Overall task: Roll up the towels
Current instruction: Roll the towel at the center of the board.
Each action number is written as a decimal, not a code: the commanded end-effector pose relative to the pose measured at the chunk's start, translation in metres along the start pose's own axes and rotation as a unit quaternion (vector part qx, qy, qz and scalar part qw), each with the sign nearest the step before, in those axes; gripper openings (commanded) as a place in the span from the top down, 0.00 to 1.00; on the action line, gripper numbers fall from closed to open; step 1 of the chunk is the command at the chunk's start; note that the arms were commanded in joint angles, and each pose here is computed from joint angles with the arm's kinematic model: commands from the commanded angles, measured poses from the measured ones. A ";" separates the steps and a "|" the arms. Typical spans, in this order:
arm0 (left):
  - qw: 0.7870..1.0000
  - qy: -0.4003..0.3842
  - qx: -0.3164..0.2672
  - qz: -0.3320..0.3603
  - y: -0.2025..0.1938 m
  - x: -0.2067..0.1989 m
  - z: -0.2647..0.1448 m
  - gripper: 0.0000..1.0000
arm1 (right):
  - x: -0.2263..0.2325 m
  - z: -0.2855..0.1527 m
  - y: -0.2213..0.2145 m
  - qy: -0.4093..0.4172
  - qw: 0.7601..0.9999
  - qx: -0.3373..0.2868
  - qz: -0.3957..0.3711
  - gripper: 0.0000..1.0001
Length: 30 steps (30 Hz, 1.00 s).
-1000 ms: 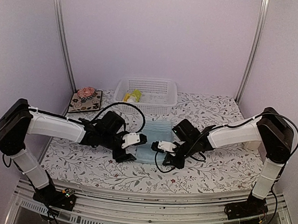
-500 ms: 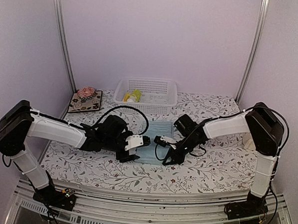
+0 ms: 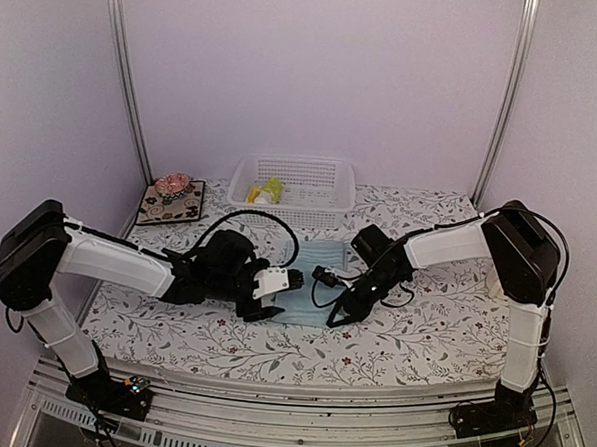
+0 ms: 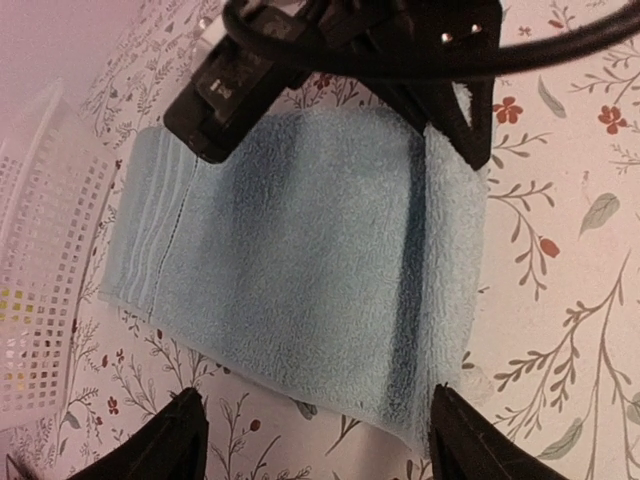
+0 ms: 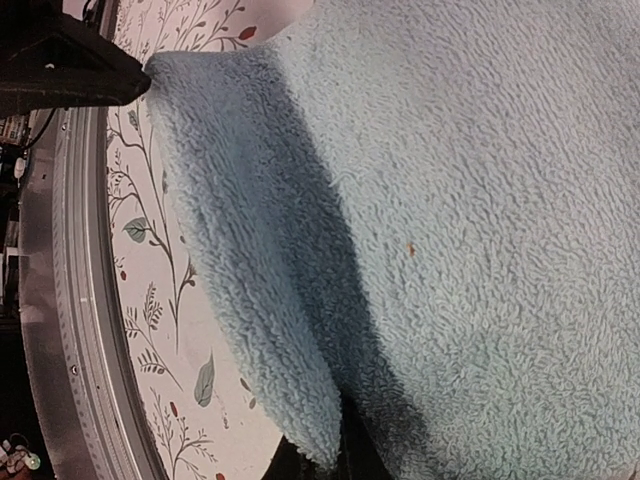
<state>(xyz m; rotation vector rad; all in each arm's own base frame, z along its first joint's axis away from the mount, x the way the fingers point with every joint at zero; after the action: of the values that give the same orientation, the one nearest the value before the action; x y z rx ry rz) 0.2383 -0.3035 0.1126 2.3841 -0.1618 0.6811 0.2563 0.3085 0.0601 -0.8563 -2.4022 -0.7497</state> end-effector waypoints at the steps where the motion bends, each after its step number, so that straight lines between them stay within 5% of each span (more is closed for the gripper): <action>1: 0.998 0.060 -0.025 -0.004 0.009 0.016 -0.012 0.24 | -0.016 0.009 -0.010 -0.020 0.999 0.027 0.028 0.93; 14: 0.997 -0.040 -0.055 -0.031 0.012 -0.005 0.005 0.25 | -0.022 0.013 -0.013 -0.026 0.998 0.036 0.033 0.93; 23: 0.999 -0.005 0.023 -0.042 -0.007 0.004 0.031 0.25 | -0.023 0.013 -0.013 -0.031 0.998 0.038 0.033 0.92; 30: 0.998 -0.001 0.002 -0.063 -0.006 0.013 0.034 0.25 | -0.023 0.012 -0.013 -0.034 0.998 0.039 0.032 0.92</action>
<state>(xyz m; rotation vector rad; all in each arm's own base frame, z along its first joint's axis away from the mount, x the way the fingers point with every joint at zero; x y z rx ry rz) 0.2536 -0.3167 0.0859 2.4177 -0.0624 0.6117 0.2580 0.3091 0.0586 -0.8666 -2.3772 -0.7203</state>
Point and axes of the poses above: each gripper's point midway between its finger pads, its own z axis out along the fingers, its own x axis along the line the jaws close on, y = z × x, the point moved 6 cm from there along -z, back along the fingers, and after that the axes turned 10 degrees about z, right-handed, at the moved point
